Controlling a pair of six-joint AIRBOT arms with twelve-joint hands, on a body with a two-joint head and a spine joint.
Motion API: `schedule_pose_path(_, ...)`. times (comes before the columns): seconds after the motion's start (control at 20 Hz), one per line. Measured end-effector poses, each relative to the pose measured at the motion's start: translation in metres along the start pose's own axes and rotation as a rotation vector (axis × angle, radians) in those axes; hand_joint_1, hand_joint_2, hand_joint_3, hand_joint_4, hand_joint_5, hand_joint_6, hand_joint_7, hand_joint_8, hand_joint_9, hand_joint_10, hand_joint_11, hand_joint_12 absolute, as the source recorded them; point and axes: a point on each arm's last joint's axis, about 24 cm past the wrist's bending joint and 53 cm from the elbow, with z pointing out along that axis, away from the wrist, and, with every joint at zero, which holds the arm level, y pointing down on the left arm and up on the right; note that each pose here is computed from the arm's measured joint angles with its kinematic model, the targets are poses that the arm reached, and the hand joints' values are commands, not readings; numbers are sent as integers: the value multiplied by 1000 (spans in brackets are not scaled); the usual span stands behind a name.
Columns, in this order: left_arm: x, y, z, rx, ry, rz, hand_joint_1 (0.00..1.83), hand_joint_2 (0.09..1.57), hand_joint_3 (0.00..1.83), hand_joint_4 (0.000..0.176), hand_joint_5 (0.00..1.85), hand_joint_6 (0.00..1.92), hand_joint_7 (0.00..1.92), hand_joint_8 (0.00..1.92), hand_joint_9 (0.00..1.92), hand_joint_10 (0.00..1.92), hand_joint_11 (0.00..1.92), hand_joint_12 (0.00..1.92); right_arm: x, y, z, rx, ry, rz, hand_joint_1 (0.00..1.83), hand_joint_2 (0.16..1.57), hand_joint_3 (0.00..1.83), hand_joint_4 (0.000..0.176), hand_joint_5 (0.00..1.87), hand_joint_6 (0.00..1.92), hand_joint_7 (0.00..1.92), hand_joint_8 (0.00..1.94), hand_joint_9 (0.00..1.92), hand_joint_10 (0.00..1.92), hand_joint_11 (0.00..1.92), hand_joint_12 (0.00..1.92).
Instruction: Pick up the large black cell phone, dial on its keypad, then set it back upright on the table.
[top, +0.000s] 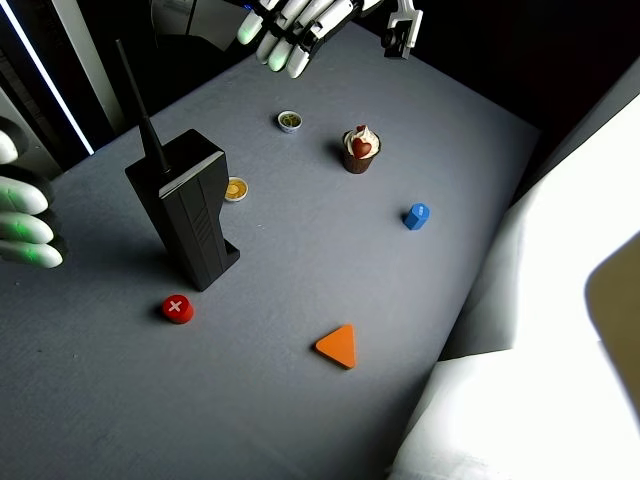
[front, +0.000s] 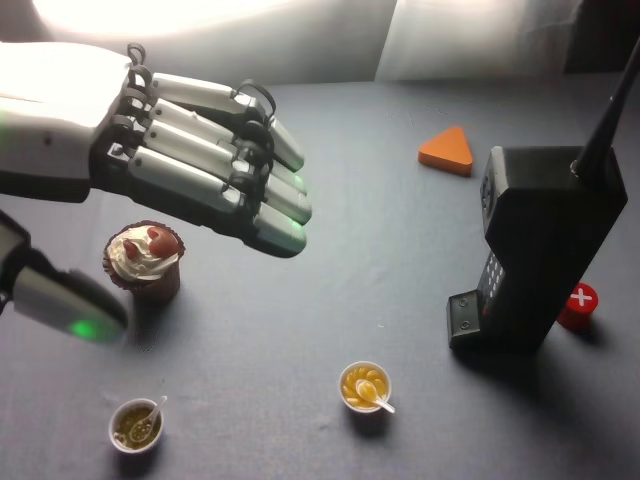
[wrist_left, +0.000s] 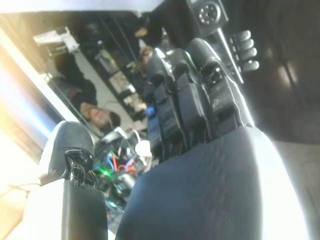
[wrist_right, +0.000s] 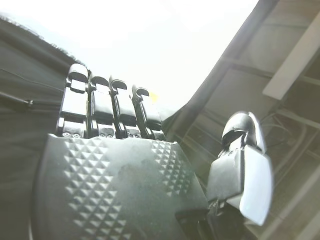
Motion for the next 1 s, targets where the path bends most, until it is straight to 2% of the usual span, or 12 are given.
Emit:
schedule_pose_path(0.2,5,-7,7,29,14,-7,121,1299,2,5,271,0,296,1,283,0,0,515,-4,-3,-2,11,-12,-7,0,825,0,0,0,0,10,2,0,0,0,77)
schedule_pose_path(0.25,4,-6,5,24,10,-6,131,1298,1,0,280,2,304,2,299,4,0,556,-3,-3,-2,12,-11,-5,0,832,0,0,0,0,33,0,7,0,0,140)
schedule_pose_path(0.4,2,-3,3,12,6,-5,120,1304,1,0,270,1,296,3,303,3,0,557,-4,-7,0,12,-5,-2,0,853,4,0,13,1,63,1,40,3,0,233)
schedule_pose_path(0.5,2,-3,3,12,7,-10,154,1293,0,0,301,9,322,8,315,5,0,595,-9,-12,2,8,-7,-4,0,857,3,0,0,0,30,2,14,3,0,172)
schedule_pose_path(0.6,11,-3,2,11,46,-17,181,1286,0,0,311,6,324,3,318,3,0,630,-15,-14,7,-6,-15,-4,0,852,0,0,0,0,9,0,0,0,0,136)
schedule_pose_path(0.7,25,0,1,-1,106,-7,181,1283,0,0,310,2,324,1,312,2,0,561,-16,-12,11,-28,-12,3,0,862,3,0,0,0,15,5,2,1,23,69)
schedule_pose_path(0.85,24,-3,1,7,104,-28,179,1279,0,0,314,2,327,5,335,6,0,617,-12,-22,14,-32,-1,30,0,877,9,0,0,0,2,0,0,0,3,64)
schedule_pose_path(1.0,32,-6,8,18,130,-34,183,1281,0,0,314,3,333,4,330,3,0,545,-10,-27,19,-48,22,30,0,860,0,0,0,0,0,0,0,0,33,53)
